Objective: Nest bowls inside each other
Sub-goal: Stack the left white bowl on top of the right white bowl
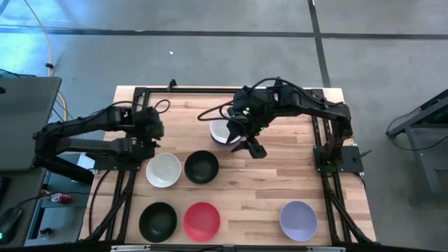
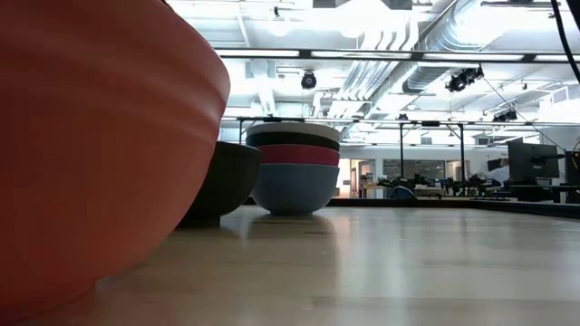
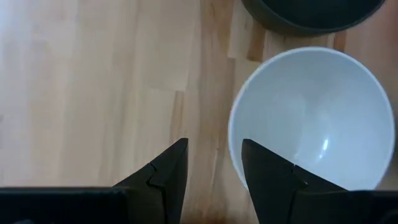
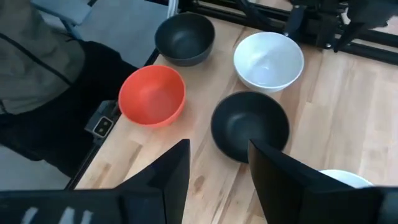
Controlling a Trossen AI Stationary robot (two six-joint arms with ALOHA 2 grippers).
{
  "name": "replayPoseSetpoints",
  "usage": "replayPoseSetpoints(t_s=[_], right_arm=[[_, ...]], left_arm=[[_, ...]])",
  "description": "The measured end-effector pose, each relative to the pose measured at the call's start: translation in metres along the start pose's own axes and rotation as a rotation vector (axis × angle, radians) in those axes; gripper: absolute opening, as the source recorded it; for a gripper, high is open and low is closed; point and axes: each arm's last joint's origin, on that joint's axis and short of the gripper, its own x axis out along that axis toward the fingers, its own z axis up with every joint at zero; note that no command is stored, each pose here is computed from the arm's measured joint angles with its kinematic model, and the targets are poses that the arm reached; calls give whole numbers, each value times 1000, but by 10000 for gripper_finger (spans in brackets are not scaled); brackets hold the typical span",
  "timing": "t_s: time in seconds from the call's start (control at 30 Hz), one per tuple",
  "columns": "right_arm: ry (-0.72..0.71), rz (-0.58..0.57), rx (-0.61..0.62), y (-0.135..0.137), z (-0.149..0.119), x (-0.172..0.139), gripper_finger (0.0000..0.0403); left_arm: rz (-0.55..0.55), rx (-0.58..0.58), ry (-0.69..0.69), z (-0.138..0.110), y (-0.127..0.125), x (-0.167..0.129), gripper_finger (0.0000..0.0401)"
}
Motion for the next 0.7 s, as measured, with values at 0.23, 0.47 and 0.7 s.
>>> replayPoseSetpoints(t_s=[0.23, 0.47, 0.7], right_arm=[[12, 24, -11, 11, 1, 2, 154], [13, 41, -27, 19, 3, 5, 154], [19, 60, -49, 28, 5, 8, 154]], left_arm=[[-46, 23, 143, 15, -1, 22, 141], [-70, 65, 230, 27, -7, 43, 141], [-81, 85, 289, 37, -12, 62, 141]])
